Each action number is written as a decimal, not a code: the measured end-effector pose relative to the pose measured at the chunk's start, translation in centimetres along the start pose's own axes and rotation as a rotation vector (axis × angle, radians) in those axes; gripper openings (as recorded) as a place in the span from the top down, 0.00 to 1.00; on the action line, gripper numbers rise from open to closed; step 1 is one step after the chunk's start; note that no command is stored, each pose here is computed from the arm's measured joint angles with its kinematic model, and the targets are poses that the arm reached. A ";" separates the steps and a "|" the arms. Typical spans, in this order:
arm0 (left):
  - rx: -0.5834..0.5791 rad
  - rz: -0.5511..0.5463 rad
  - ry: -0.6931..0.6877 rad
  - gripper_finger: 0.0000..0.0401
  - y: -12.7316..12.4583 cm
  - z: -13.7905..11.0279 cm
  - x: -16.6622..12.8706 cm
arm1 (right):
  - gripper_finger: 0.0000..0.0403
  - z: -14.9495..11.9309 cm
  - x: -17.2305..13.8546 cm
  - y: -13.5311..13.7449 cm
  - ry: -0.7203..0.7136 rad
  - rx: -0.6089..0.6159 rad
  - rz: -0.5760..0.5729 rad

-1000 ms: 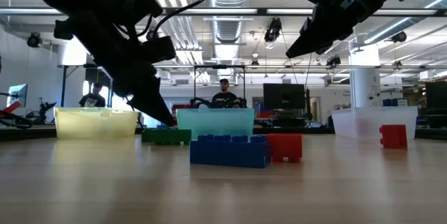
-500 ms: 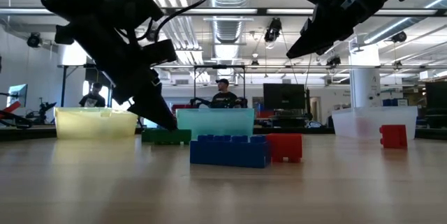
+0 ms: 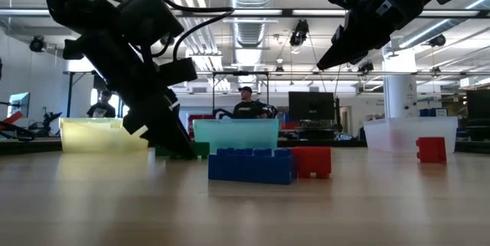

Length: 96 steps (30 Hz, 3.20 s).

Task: Sort & place blocks by color
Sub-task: Put the green game piece into the yellow bin, then put the blue game piece into the green bin

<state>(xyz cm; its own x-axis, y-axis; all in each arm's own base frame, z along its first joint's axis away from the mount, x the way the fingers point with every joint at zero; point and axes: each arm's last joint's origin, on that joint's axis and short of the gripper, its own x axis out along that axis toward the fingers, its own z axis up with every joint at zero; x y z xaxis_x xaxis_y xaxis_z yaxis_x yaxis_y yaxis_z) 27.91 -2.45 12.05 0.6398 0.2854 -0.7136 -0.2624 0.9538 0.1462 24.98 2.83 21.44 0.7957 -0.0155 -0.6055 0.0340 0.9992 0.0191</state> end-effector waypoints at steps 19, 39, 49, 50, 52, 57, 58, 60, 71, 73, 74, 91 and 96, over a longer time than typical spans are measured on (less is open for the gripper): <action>-0.079 -0.058 -0.114 0.70 0.2 2.8 -2.3 | 0.86 0.0 0.0 0.0 0.000 0.008 0.000; -0.596 0.763 -0.214 0.68 10.1 1.1 -9.9 | 0.86 -0.1 0.0 0.0 -0.003 0.009 0.001; -0.850 0.852 0.069 0.68 14.4 -2.0 -9.3 | 0.86 -0.2 0.1 0.0 0.000 0.008 0.000; -0.853 0.838 0.088 0.68 14.6 -2.1 -9.2 | 0.86 -0.2 0.1 0.0 0.000 0.008 0.000; -0.868 0.828 0.111 0.68 15.1 -2.2 -9.1 | 0.86 -0.2 0.1 0.0 0.000 0.008 0.000; -0.887 0.825 0.169 0.68 16.5 -2.7 -9.2 | 0.86 -0.2 0.1 0.0 0.000 0.008 0.000; -0.894 0.824 0.180 0.68 16.8 -2.9 -9.2 | 0.86 -0.2 0.1 0.0 0.000 0.008 0.000; -0.907 0.817 0.206 0.68 17.4 -3.1 -9.3 | 0.86 -0.2 0.1 0.0 0.000 0.008 0.000; -0.944 0.831 0.319 0.68 19.3 -4.4 -8.5 | 0.86 -0.2 0.1 0.0 0.000 0.008 0.000; -0.940 0.838 0.332 0.68 19.4 -4.5 -8.2 | 0.86 -0.2 0.1 0.0 0.000 0.008 0.000; -0.937 0.845 0.339 0.68 19.4 -4.5 -8.1 | 0.86 -0.2 0.1 0.0 0.000 0.008 0.001; -0.915 0.895 0.350 0.52 19.7 -4.7 -7.3 | 0.86 -0.1 0.1 0.0 -0.006 0.009 0.001; -0.921 0.866 0.340 0.52 19.5 -4.5 -7.4 | 0.86 -0.1 0.1 0.0 -0.006 0.009 0.001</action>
<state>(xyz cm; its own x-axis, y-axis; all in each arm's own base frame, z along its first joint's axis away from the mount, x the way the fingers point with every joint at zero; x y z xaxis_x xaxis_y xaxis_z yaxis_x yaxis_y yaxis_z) 14.77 13.58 17.09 -0.1624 0.6031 -0.7809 -0.9753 0.0219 0.2198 24.95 2.84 21.29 0.7993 -0.0144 -0.6007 0.0384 0.9989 0.0271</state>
